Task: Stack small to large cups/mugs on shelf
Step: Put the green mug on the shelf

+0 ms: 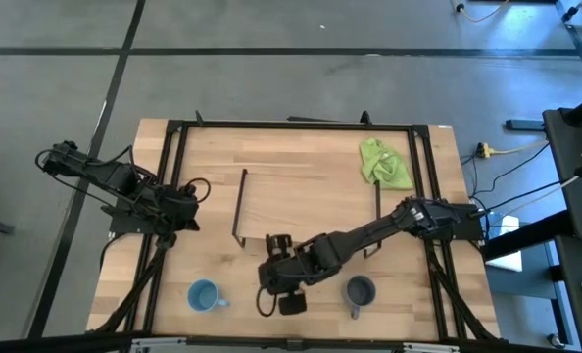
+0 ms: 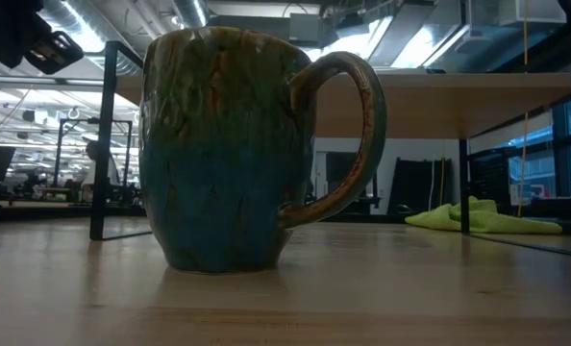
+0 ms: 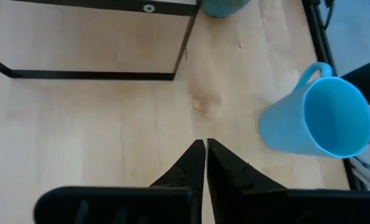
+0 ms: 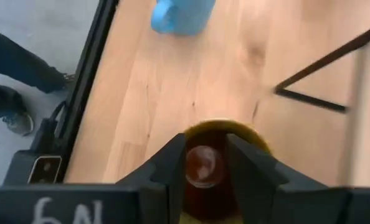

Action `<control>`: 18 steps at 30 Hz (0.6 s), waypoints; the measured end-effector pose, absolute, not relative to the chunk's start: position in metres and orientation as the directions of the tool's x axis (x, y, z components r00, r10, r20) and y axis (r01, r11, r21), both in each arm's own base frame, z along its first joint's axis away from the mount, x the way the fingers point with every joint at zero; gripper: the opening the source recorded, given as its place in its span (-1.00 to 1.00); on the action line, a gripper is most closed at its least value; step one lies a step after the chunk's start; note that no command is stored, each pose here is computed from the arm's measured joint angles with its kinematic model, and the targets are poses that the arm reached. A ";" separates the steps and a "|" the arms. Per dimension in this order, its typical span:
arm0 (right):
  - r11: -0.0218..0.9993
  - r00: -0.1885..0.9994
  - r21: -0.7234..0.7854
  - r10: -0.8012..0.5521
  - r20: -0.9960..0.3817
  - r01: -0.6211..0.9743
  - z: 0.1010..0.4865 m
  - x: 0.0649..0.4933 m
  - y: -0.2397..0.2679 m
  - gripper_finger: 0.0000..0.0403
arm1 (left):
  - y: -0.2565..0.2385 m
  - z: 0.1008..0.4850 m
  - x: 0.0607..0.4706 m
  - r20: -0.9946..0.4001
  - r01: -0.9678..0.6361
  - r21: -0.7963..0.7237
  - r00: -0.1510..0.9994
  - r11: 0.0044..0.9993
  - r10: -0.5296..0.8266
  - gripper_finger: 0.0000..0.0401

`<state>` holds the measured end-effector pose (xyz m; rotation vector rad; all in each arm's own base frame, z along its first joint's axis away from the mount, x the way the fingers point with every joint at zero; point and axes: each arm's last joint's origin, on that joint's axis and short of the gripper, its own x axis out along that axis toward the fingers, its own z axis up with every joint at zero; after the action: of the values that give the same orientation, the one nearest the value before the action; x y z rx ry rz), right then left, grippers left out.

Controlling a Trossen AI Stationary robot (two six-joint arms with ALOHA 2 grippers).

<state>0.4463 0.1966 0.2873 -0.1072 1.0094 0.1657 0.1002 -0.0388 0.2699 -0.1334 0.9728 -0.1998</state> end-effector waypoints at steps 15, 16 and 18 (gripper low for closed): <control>0.991 0.419 0.083 0.122 -0.900 -0.109 0.270 0.438 0.214 -0.43 | -0.038 0.270 0.100 -0.807 0.158 -0.146 0.552 0.977 -0.210 -0.94; 0.991 0.420 0.085 0.121 -0.899 -0.104 0.271 0.436 0.217 -0.43 | -0.038 0.270 0.100 -0.807 0.156 -0.144 0.553 0.977 -0.207 -0.94; 0.990 0.418 0.091 0.127 -0.900 -0.104 0.274 0.433 0.221 -0.43 | -0.038 0.270 0.100 -0.807 0.153 -0.139 0.555 0.978 -0.202 -0.93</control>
<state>0.4328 0.2213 0.2745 0.0222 1.1304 0.1448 0.1001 -0.0380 0.2699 -0.0547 0.9602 -0.2099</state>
